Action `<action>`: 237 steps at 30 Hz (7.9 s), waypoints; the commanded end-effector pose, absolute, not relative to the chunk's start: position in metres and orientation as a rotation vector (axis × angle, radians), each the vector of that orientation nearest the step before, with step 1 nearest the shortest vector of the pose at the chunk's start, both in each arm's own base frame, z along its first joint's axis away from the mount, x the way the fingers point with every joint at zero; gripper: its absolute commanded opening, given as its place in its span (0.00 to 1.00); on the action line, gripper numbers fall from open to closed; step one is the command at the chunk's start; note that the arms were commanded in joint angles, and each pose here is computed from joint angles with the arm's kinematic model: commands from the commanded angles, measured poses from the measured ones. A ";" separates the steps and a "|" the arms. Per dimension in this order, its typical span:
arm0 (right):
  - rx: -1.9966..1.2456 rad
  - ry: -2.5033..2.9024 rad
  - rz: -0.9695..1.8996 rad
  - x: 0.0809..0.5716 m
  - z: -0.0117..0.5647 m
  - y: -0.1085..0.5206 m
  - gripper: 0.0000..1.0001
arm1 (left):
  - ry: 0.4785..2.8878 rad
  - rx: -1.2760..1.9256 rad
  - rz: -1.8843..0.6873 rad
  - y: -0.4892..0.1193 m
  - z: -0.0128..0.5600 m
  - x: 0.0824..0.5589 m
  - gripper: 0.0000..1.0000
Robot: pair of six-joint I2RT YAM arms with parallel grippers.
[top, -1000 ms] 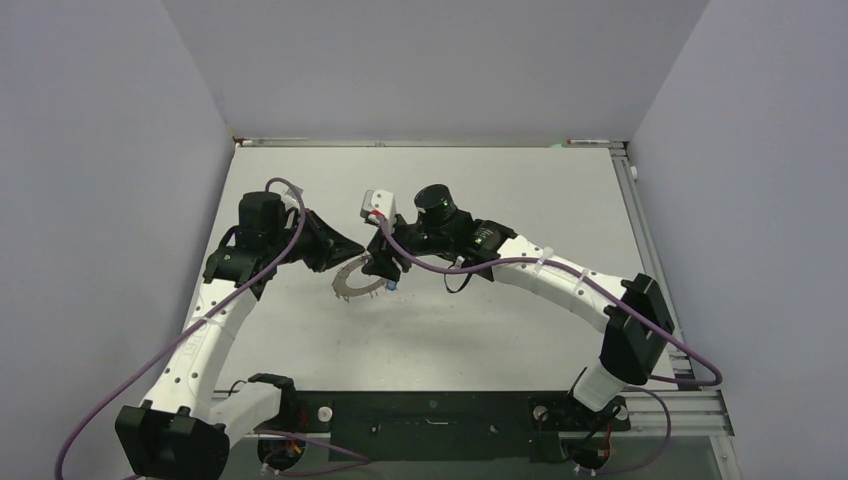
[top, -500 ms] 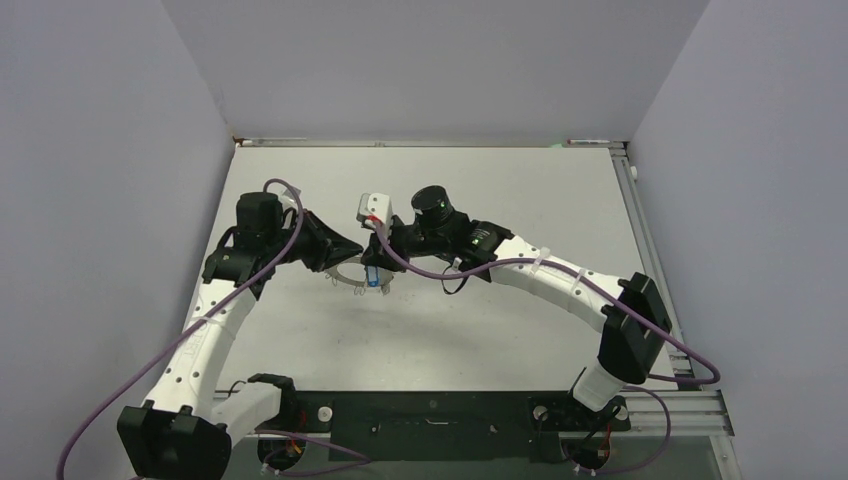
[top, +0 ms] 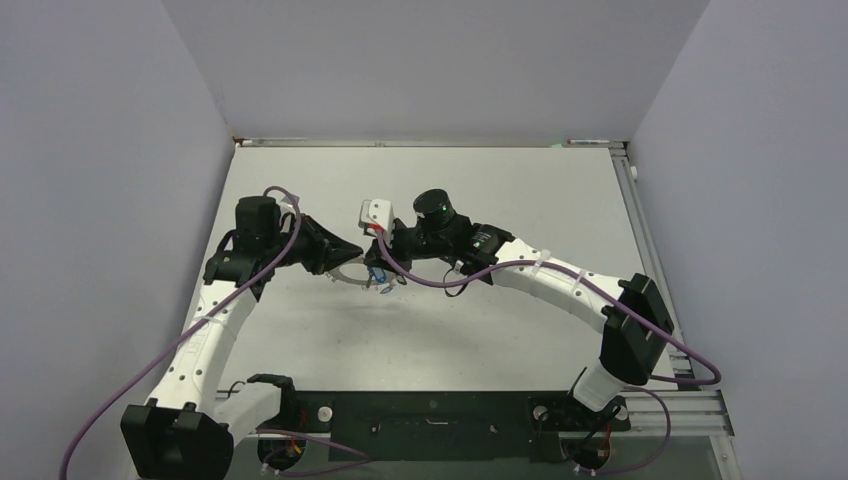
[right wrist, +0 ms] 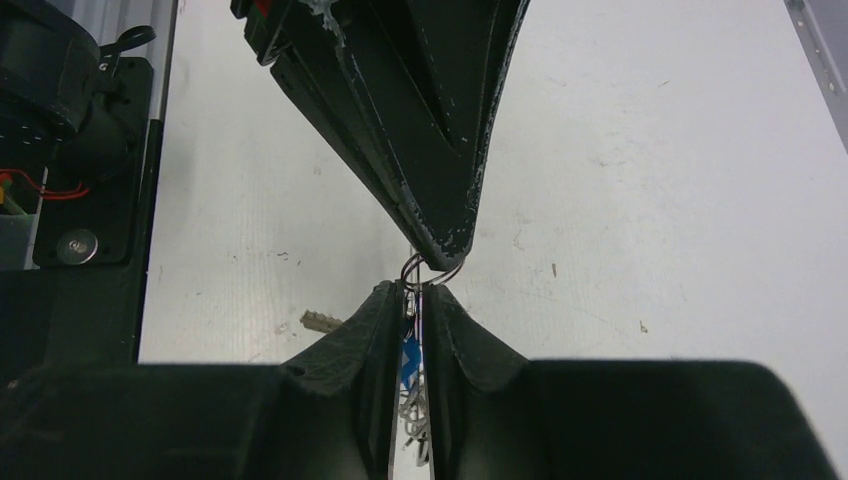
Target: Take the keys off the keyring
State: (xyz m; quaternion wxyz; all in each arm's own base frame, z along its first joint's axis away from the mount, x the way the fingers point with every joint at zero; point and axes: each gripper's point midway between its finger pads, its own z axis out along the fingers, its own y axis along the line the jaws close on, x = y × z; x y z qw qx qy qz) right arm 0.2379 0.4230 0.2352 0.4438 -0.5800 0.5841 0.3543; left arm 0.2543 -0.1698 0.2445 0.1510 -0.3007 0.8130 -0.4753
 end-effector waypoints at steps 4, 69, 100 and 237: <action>-1.390 1.479 0.820 0.254 0.249 0.407 0.25 | 2.237 -0.751 -1.437 -0.171 0.273 0.255 0.00; -1.299 1.542 1.068 0.235 0.254 0.408 0.48 | 2.169 -0.954 -1.530 -0.169 0.274 0.275 0.00; -1.280 1.424 1.164 0.247 0.238 0.439 0.48 | 2.165 -0.981 -1.712 -0.180 0.269 0.262 0.00; -1.057 1.749 1.447 0.265 0.122 0.469 0.62 | 1.841 1.730 -0.215 -0.067 0.078 0.234 0.00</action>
